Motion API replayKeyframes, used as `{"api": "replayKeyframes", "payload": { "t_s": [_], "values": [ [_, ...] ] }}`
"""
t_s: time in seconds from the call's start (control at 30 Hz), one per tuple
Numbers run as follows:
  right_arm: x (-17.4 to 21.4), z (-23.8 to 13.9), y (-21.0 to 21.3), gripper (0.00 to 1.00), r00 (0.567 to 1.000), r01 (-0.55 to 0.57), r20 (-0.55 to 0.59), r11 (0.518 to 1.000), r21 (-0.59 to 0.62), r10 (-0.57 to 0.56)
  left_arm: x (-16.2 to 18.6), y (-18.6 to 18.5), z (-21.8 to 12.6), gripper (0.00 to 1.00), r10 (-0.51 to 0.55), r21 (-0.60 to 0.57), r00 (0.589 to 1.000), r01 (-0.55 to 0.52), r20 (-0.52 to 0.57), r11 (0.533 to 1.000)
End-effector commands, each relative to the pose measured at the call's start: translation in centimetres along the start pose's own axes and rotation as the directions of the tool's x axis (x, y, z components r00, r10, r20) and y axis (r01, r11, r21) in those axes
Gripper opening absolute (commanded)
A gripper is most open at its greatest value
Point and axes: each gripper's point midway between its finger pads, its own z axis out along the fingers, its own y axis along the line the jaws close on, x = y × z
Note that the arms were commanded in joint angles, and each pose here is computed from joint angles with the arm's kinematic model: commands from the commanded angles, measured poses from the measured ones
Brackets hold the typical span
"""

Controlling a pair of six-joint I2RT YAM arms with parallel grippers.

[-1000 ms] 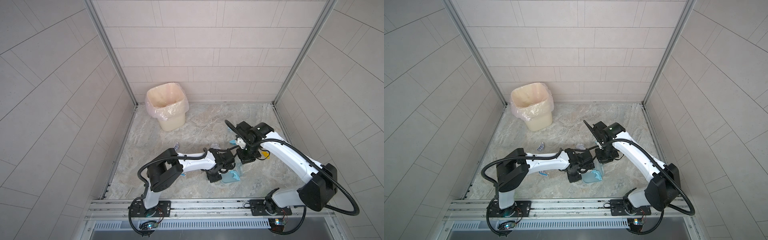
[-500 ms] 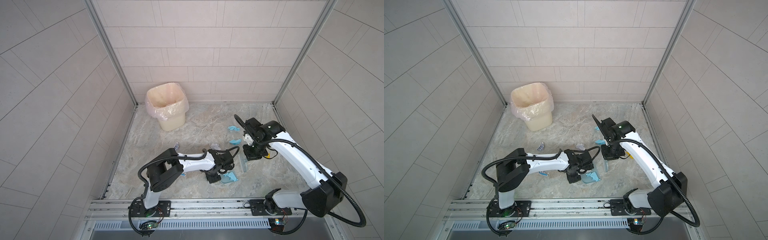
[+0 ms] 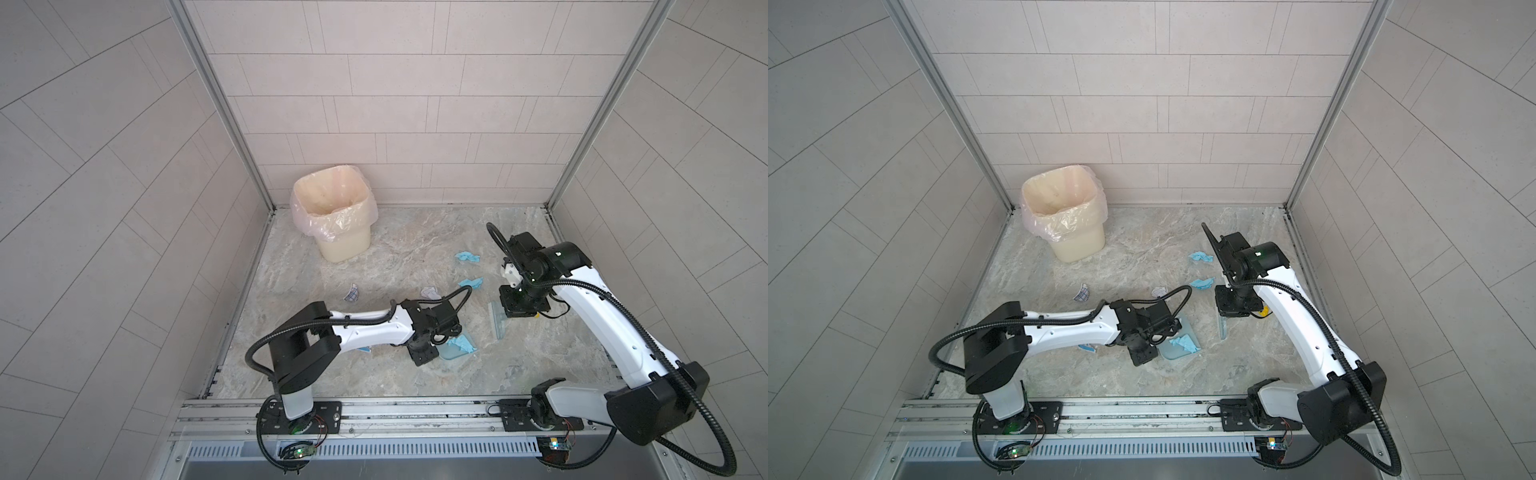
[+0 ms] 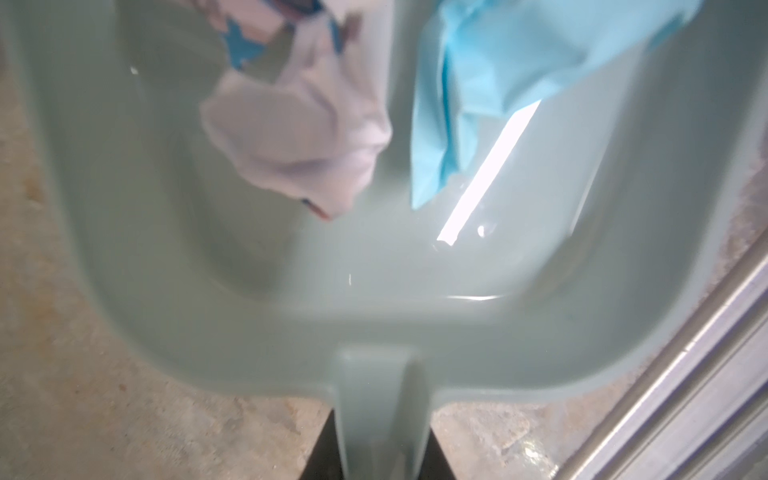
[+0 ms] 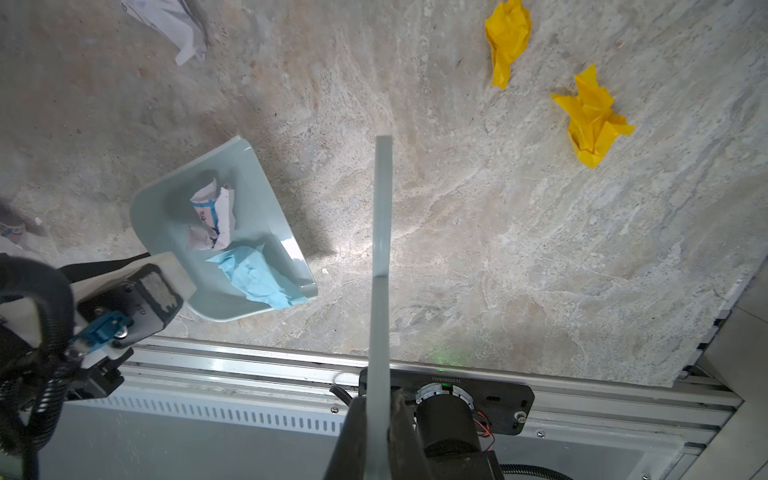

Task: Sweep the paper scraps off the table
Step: 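Lift the dustpan with the left gripper and carry it to the bin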

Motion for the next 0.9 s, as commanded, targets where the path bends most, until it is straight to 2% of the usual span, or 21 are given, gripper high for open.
{"api": "replayKeyframes", "payload": {
  "t_s": [0.0,0.23,0.47,0.73,0.87],
  "values": [
    [0.5,-0.1,0.2,0.0,1.0,-0.002,0.01,0.999,-0.039,0.003,-0.7,1.7,-2.3,0.0,-0.073,-0.048,0.994,0.077,0.084,0.996],
    [0.5,0.3,0.9,0.0,0.999,-0.019,0.024,0.994,-0.106,0.021,0.0,4.9,-7.0,0.0,-0.204,-0.072,0.968,0.216,0.144,0.974],
    [0.6,0.4,1.5,0.0,0.999,-0.02,0.033,0.987,-0.157,0.026,1.3,9.0,-13.6,0.0,-0.315,-0.177,0.931,0.346,0.185,0.921],
    [0.8,0.6,2.4,0.0,0.999,-0.019,0.033,0.976,-0.215,0.027,4.0,14.2,-20.9,0.0,-0.454,-0.271,0.867,0.497,0.208,0.824],
    [0.9,0.7,2.9,0.0,0.999,-0.007,0.029,0.97,-0.243,0.015,5.0,16.9,-24.3,0.0,-0.522,-0.297,0.808,0.587,0.274,0.753]
  ]
}}
